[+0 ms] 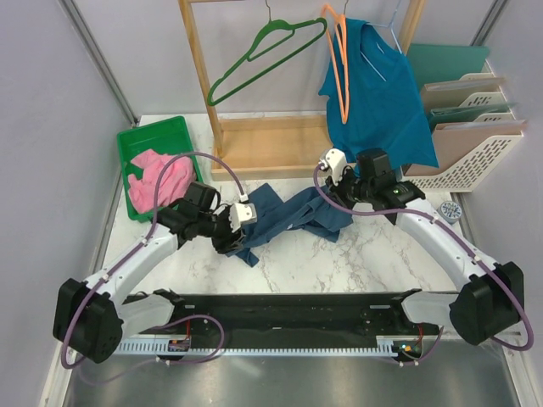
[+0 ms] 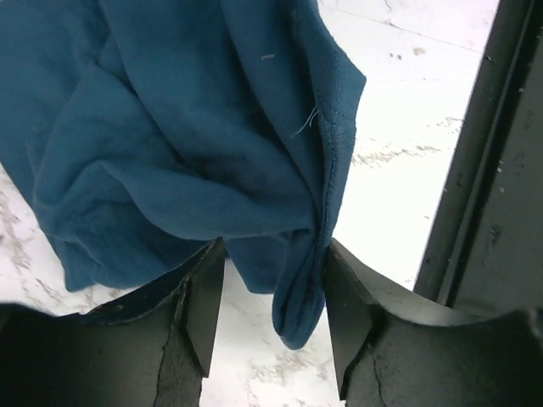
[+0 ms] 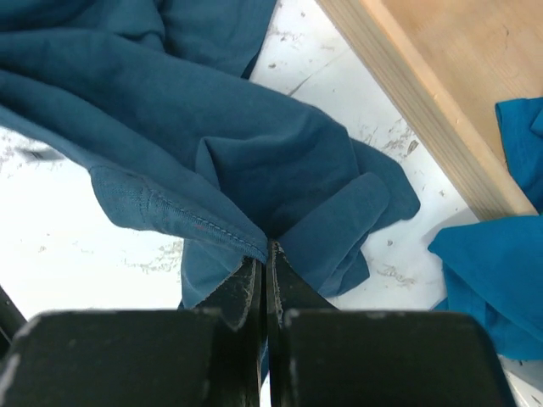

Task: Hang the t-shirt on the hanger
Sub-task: Flatten out the T-shirt at the center of the board.

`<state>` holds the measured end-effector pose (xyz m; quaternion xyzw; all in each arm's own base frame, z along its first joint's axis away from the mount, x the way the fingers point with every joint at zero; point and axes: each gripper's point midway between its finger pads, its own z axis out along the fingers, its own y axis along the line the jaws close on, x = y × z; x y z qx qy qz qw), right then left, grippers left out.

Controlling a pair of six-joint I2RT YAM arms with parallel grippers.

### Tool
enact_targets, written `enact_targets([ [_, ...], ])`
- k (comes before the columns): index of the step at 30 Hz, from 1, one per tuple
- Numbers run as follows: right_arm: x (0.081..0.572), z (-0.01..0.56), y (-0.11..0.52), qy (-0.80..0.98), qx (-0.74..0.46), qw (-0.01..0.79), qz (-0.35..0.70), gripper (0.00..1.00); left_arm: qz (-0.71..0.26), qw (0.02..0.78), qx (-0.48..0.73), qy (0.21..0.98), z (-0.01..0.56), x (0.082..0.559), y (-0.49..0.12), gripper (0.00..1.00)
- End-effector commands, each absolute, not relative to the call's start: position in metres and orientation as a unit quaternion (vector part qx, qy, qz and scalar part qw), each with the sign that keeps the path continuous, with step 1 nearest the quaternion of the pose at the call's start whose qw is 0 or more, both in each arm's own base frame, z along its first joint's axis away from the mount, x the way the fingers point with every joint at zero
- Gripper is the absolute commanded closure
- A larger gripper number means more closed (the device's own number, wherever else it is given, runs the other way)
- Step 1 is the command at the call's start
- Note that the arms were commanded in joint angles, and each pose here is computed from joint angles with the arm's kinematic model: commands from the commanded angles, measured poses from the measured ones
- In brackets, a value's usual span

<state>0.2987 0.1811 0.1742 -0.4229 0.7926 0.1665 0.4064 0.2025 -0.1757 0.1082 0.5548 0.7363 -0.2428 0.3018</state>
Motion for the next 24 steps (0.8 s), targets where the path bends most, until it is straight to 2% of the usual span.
enact_targets([
  [1, 0.324, 0.209, 0.198, 0.778, -0.398, 0.45, 0.183, 1.0, -0.213, 0.38, 0.556, 0.708, 0.126, 0.224, -0.189, 0.36],
  [2, 0.326, 0.21, 0.2, 0.779, -0.395, 0.45, 0.185, 1.0, -0.215, 0.381, 0.561, 0.703, 0.125, 0.22, -0.191, 0.29],
  [5, 0.335, 0.211, 0.204, 0.783, -0.385, 0.45, 0.188, 1.0, -0.217, 0.388, 0.567, 0.693, 0.129, 0.213, -0.201, 0.28],
  [13, 0.344, 0.211, 0.209, 0.787, -0.377, 0.45, 0.193, 1.0, -0.212, 0.398, 0.56, 0.695, 0.126, 0.214, -0.224, 0.27],
  [15, 0.345, 0.212, 0.208, 0.787, -0.376, 0.452, 0.189, 1.0, -0.221, 0.394, 0.565, 0.69, 0.126, 0.211, -0.229, 0.3],
  [16, 0.345, 0.212, 0.207, 0.787, -0.376, 0.452, 0.187, 1.0, -0.222, 0.387, 0.567, 0.693, 0.122, 0.21, -0.229, 0.33],
  [17, 0.345, 0.213, 0.207, 0.786, -0.377, 0.453, 0.187, 1.0, -0.223, 0.379, 0.568, 0.696, 0.118, 0.208, -0.228, 0.52],
  [19, 0.345, 0.214, 0.203, 0.788, -0.377, 0.454, 0.178, 1.0, -0.218, 0.371, 0.573, 0.698, 0.121, 0.207, -0.227, 0.79],
  [20, 0.344, 0.214, 0.201, 0.789, -0.379, 0.453, 0.173, 1.0, -0.201, 0.35, 0.57, 0.716, 0.115, 0.206, -0.216, 0.98],
  [22, 0.338, 0.217, 0.193, 0.786, -0.39, 0.453, 0.157, 1.0, -0.199, 0.355, 0.567, 0.716, 0.138, 0.208, -0.21, 0.98],
  [24, 0.325, 0.224, 0.186, 0.782, -0.399, 0.455, 0.151, 1.0, -0.22, 0.345, 0.572, 0.711, 0.159, 0.189, -0.198, 0.98],
])
